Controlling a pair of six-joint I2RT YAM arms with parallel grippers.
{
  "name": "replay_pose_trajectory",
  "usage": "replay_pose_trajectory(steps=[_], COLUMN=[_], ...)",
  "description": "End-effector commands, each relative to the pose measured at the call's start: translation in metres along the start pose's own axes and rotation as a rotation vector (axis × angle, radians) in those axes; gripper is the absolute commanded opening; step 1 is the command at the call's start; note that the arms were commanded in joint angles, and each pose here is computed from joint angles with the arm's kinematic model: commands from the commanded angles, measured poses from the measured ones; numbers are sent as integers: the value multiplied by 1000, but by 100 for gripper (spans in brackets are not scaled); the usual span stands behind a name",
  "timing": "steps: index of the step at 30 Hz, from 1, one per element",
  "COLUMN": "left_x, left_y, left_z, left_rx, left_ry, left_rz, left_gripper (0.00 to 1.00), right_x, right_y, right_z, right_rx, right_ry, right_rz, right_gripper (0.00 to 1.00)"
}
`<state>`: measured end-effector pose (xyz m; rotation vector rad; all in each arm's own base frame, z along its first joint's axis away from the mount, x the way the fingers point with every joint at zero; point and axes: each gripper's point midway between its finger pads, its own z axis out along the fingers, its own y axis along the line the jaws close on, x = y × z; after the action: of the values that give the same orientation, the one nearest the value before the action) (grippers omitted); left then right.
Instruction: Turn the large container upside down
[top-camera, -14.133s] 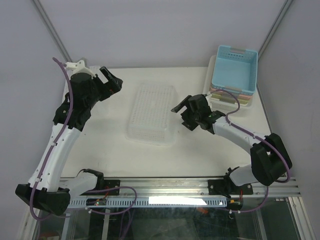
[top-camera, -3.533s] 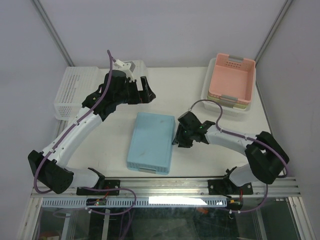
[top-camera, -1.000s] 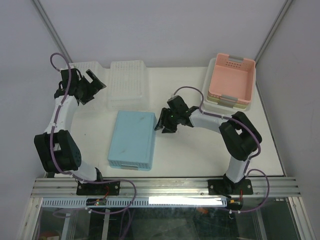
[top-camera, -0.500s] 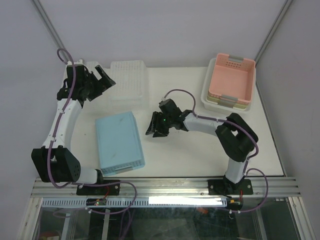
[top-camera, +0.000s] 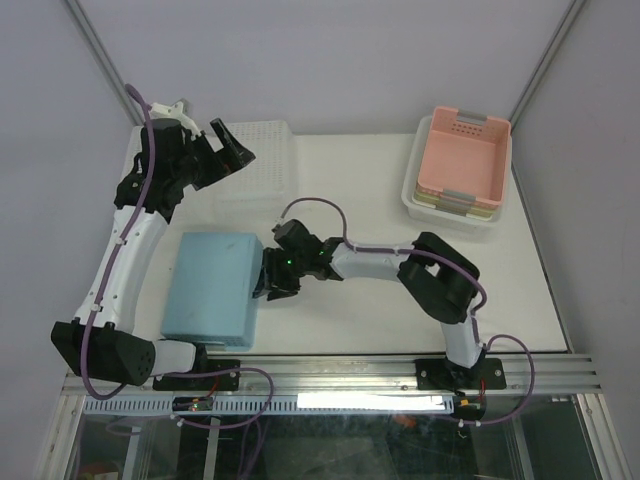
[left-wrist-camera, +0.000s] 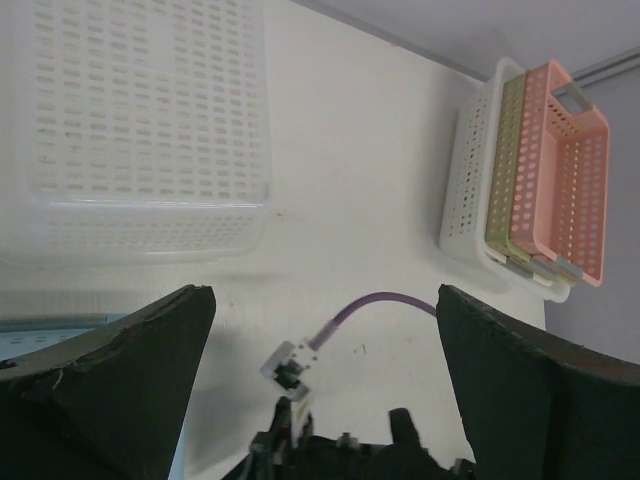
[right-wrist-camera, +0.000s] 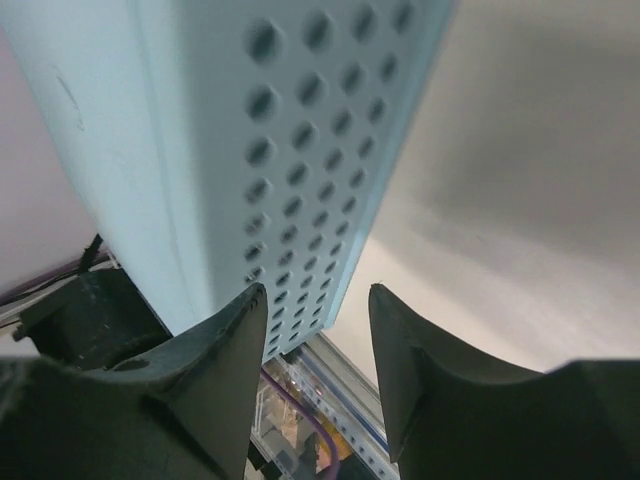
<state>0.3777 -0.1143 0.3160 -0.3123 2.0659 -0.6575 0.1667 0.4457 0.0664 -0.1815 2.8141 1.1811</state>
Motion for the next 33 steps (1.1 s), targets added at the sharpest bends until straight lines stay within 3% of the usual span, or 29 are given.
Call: replay_pose_trajectory(steps=[1, 12, 19, 25, 33], left_x=[-21, -6, -8, -8, -9], left_y=[-31, -26, -29, -34, -35], left_z=[-30, -33, -42, -50, -53], left_rx=[87, 94, 104, 121, 127], left_ry=[-74, -36, -56, -61, -60], left_rz=[29, 42, 61, 66, 80], left_gripper=[99, 99, 99, 99, 99], right_x=[-10, -34, -48, -66, -37], right_y=[71, 33, 75, 124, 88], right_z=[16, 32, 77, 91, 67], right_rx=[-170, -61, -143, -329, -276], right_ry=[9, -54, -27, -29, -7], right_rz=[-73, 26, 51, 107, 192], right_gripper=[48, 48, 45, 42, 37])
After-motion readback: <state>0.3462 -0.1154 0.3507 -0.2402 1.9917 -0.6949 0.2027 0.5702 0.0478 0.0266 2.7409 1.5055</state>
